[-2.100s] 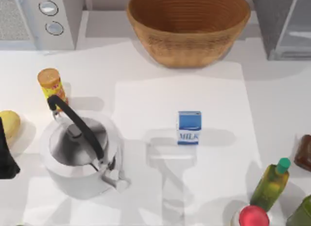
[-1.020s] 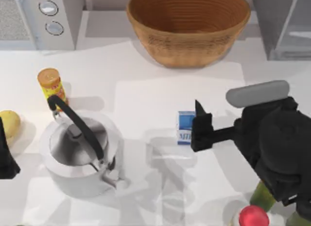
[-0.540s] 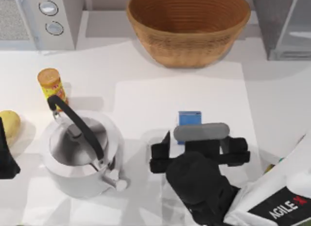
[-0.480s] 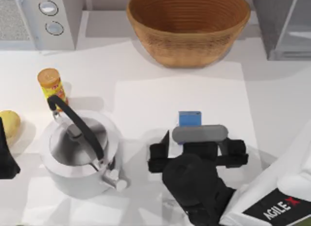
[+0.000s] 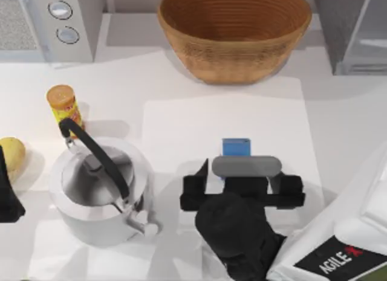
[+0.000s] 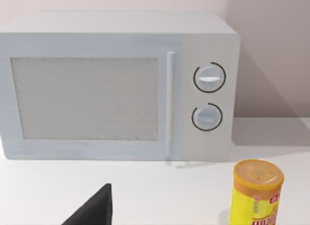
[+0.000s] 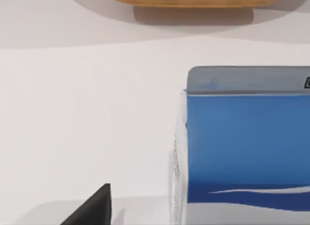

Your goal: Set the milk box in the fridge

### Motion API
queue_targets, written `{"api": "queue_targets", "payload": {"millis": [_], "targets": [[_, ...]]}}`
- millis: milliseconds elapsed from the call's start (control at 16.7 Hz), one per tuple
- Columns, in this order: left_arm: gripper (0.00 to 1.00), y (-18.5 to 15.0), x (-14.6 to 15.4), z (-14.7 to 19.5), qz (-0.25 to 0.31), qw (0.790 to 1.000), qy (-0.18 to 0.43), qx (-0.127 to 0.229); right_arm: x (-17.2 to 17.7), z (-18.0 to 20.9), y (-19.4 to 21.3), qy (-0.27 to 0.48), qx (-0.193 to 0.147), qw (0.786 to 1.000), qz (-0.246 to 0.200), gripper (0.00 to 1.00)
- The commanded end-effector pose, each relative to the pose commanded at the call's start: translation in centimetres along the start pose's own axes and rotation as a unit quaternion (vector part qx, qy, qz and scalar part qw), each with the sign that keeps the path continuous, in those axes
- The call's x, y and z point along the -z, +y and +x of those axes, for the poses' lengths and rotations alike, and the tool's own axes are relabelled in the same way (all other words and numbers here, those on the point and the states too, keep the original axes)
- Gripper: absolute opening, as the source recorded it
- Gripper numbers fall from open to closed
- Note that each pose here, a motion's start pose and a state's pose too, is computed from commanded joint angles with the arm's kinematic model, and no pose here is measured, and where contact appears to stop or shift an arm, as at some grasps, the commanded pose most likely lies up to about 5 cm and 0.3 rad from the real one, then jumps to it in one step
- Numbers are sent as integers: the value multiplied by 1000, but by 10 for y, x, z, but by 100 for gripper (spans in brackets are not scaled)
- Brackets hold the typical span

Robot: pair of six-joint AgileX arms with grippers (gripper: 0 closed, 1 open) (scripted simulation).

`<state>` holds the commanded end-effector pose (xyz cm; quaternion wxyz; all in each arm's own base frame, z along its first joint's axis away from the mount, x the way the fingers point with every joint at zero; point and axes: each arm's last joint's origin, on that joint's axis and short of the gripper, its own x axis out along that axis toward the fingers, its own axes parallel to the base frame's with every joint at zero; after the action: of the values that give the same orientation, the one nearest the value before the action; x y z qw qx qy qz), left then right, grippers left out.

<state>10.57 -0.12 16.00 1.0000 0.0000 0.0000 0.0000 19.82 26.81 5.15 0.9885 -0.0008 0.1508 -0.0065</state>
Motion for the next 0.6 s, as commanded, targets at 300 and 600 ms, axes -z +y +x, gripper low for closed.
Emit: {"api": "queue_targets", "payload": {"millis": [300, 600], "targets": [[100, 0, 0, 0, 0, 1000, 0, 0, -4, 20, -3, -5, -3, 1000, 5, 100], [100, 0, 0, 0, 0, 1000, 0, 0, 0, 48, 2, -2, -2, 1000, 1, 100]]}}
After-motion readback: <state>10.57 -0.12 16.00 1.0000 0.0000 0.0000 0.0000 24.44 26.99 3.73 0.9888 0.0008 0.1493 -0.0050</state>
